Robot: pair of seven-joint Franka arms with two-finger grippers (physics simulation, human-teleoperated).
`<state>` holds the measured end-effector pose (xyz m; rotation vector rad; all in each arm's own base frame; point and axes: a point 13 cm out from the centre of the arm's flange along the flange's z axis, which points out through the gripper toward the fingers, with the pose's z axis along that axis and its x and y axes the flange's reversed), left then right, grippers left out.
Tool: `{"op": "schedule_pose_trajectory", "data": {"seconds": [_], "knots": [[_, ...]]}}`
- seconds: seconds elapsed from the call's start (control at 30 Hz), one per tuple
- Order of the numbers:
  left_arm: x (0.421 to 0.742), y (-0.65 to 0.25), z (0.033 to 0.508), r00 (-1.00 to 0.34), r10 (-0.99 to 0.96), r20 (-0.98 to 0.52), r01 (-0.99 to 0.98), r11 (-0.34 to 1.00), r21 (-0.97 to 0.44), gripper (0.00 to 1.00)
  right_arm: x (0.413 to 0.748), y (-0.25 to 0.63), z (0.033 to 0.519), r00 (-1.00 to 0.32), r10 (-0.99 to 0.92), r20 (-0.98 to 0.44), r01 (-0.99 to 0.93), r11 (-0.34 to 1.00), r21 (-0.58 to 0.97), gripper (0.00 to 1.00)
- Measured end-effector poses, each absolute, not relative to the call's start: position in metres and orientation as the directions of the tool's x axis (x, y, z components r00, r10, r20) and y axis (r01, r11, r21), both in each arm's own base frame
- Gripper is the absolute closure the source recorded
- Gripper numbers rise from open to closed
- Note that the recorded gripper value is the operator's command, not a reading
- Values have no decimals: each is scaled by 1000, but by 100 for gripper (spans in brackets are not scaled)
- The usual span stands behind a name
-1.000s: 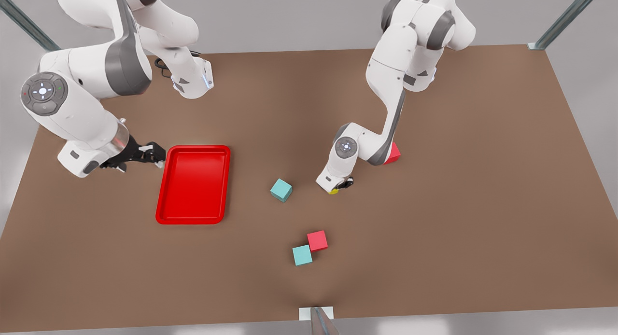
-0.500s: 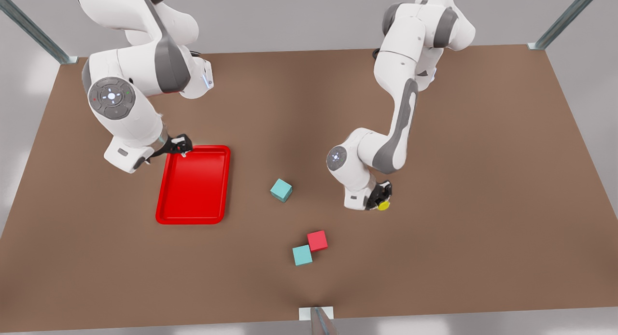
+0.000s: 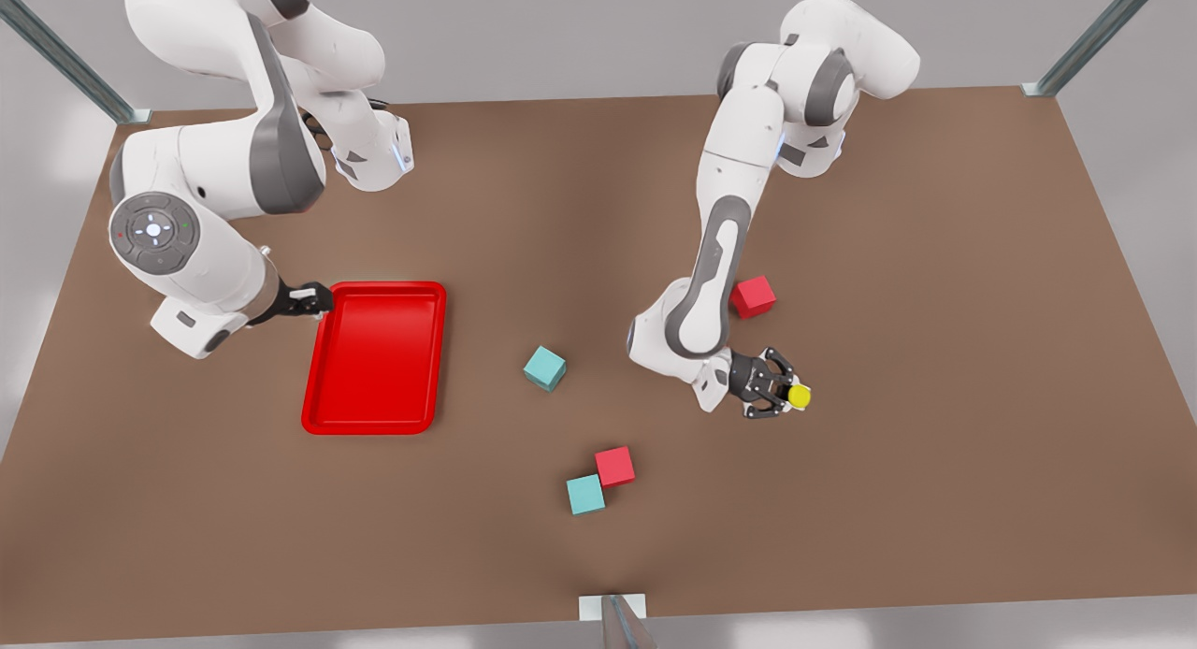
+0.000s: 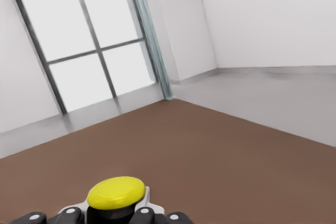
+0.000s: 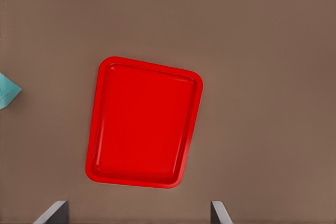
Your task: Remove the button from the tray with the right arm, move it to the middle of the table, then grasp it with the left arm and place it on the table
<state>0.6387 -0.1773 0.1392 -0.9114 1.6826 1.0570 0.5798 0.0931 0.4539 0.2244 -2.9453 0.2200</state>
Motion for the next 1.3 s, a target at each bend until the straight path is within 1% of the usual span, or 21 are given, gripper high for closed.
{"op": "schedule_pose_trajectory", "data": {"seconds": [0.17,0.23,0.37,0.53,0.57,0.6,0.63,0.67,0.83,1.1,1.3], "knots": [[639,-163,113,-149,-74,-986,-930,348,115,61,578,104,453,-969,-158,191,-188,970,-152,0],[642,-154,105,-97,-73,-993,-935,348,66,61,584,105,459,-972,-162,168,-189,970,-156,0],[644,-145,89,-12,-85,-996,-934,355,-20,61,597,104,466,-980,-161,114,-178,972,-155,0],[646,-138,75,71,-97,-993,-926,364,-102,57,605,100,468,-984,-157,85,-169,973,-155,0],[646,-136,74,86,-100,-991,-924,364,-117,53,606,100,469,-984,-157,81,-168,974,-155,0],[647,-135,73,100,-103,-990,-921,366,-132,38,607,102,469,-984,-160,78,-171,973,-155,0],[648,-135,71,113,-104,-988,-917,371,-144,11,607,104,469,-984,-164,76,-174,973,-154,0],[649,-134,70,126,-105,-986,-913,376,-156,0,607,105,469,-983,-165,74,-175,972,-154,0],[650,-137,65,178,-121,-976,-896,391,-212,0,609,101,470,-985,-159,67,-168,974,-155,0],[650,-135,65,245,-154,-957,-881,377,-286,0,611,99,470,-985,-158,64,-166,973,-158,0],[654,-139,74,286,-172,-943,-866,374,-332,0,611,99,470,-986,-157,64,-165,974,-157,0]]}}
